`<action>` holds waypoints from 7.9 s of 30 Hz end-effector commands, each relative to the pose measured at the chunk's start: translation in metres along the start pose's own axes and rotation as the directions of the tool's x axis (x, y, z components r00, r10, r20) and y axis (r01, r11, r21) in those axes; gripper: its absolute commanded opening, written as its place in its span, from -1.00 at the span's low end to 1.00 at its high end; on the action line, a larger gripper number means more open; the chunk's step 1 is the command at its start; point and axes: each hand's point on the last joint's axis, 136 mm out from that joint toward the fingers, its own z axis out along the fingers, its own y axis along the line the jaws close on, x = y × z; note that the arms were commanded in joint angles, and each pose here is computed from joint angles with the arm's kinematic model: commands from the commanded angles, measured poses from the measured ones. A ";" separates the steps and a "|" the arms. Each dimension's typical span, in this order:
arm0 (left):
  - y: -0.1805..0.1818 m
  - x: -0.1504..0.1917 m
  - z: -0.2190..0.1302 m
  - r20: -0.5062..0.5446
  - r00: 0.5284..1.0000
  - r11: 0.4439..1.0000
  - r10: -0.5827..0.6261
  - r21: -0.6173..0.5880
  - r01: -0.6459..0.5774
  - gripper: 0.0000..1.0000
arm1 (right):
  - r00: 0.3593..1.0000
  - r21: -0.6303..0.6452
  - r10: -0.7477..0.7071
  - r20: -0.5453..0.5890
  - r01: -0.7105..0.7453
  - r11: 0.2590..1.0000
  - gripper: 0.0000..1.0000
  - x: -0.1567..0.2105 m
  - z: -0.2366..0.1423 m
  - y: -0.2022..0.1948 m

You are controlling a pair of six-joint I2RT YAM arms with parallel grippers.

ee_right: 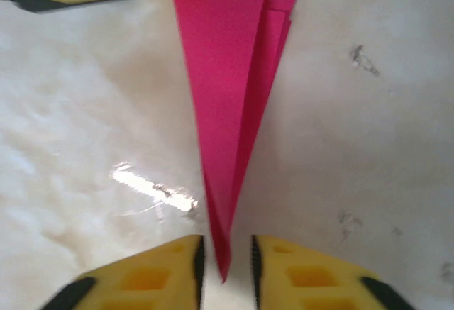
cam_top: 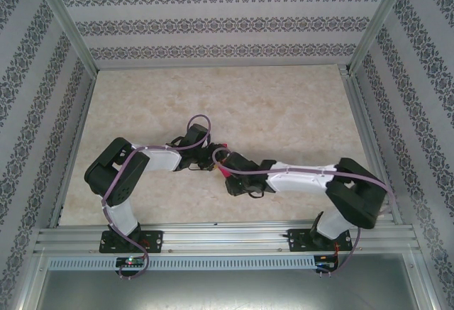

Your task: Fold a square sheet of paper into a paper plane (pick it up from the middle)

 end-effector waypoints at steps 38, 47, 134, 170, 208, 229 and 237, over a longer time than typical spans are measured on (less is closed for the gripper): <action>0.020 0.008 -0.003 0.005 1.000 0.997 -0.020 -0.077 0.020 -0.10 | 0.956 -0.269 0.279 -0.095 -0.295 0.917 -0.96 0.016 0.035 0.000; 0.023 0.008 -0.004 0.009 1.000 0.996 -0.027 -0.090 0.027 -0.10 | 0.963 -0.062 0.203 -0.176 -0.217 0.974 -0.90 0.048 0.042 -0.019; 0.032 0.011 -0.006 0.008 0.999 0.992 -0.040 -0.121 0.041 -0.10 | 0.933 -0.106 0.331 -0.144 -0.347 0.932 -0.54 0.030 0.024 -0.003; 0.034 0.011 -0.007 0.014 0.999 0.991 -0.043 -0.123 0.045 -0.10 | 0.841 -0.435 0.493 -0.224 -0.538 0.722 -0.90 0.025 0.050 0.035; 0.038 0.011 -0.012 0.051 0.990 0.983 -0.133 -0.121 0.138 -0.10 | 0.902 -0.421 0.431 -0.019 -0.398 0.815 -0.83 -0.020 -0.022 0.040; 0.028 0.013 -0.016 0.153 0.956 0.964 -0.251 -0.051 0.261 -0.08 | 0.834 -0.477 0.541 -0.104 -0.519 0.709 -0.84 -0.044 0.023 0.046; 0.024 0.012 -0.024 0.168 0.958 0.970 -0.234 -0.029 0.242 -0.04 | 0.825 -0.261 0.550 -0.131 -0.563 0.784 -0.90 -0.005 0.054 0.003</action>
